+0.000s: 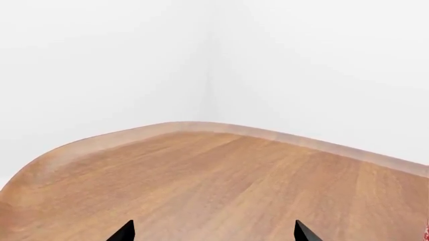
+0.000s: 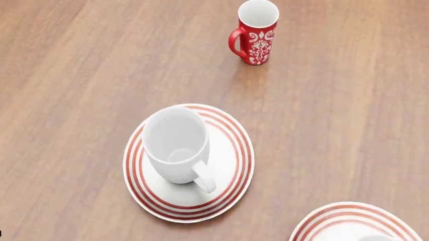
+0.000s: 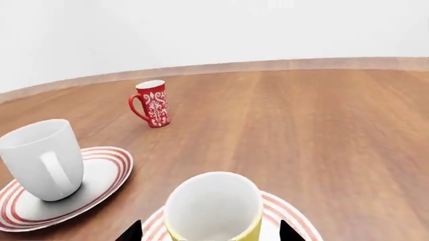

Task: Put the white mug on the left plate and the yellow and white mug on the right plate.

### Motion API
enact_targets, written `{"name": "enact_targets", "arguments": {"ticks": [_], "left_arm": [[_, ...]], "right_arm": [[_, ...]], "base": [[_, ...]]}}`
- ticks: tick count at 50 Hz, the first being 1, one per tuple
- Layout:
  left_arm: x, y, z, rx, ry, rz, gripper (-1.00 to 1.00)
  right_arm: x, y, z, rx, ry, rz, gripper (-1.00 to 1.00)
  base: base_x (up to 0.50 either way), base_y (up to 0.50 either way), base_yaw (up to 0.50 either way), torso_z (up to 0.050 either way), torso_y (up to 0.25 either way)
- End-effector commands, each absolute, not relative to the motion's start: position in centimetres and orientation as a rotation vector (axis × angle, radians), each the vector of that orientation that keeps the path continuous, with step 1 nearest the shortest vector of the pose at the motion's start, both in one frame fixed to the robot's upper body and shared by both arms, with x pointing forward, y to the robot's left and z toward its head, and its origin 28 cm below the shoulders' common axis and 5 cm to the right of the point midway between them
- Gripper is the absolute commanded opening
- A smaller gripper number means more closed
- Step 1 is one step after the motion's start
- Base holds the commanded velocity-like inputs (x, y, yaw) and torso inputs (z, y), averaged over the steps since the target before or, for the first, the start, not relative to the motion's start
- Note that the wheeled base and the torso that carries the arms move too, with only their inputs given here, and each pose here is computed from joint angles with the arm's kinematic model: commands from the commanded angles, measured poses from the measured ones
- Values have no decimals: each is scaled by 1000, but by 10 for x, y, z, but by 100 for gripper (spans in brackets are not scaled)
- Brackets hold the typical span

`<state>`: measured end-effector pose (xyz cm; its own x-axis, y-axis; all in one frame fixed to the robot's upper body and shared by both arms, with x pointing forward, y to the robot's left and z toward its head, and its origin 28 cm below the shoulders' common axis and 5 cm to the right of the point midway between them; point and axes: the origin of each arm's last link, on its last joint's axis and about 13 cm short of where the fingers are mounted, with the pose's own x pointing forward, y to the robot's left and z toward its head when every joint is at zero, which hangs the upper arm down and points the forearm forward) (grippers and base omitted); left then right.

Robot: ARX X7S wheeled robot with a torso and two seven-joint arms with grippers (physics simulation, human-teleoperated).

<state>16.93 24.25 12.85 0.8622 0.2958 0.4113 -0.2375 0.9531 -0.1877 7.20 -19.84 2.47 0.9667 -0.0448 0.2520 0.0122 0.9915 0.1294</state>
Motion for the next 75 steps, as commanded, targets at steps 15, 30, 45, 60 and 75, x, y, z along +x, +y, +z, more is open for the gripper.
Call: {"name": "enact_targets", "arguments": {"ticks": [15, 30, 45, 60, 75], "left_arm": [[172, 246, 130, -144, -470, 304, 100], [175, 240, 125, -108, -454, 286, 100], [221, 249, 146, 38, -413, 234, 100], [268, 248, 213, 120, -439, 145, 100], [239, 245, 283, 162, -638, 144, 100]], "right_arm": [[94, -188, 71, 110, -432, 50, 100], [171, -189, 100, 196, -368, 74, 100], [284, -182, 100, 40, -174, -50, 100], [300, -175, 129, 71, -246, -28, 100], [226, -165, 201, 43, -439, 66, 100]], "base": [[0, 0, 0, 0, 0], [0, 0, 0, 0, 0], [0, 0, 0, 0, 0], [0, 0, 0, 0, 0], [0, 0, 0, 0, 0]]}}
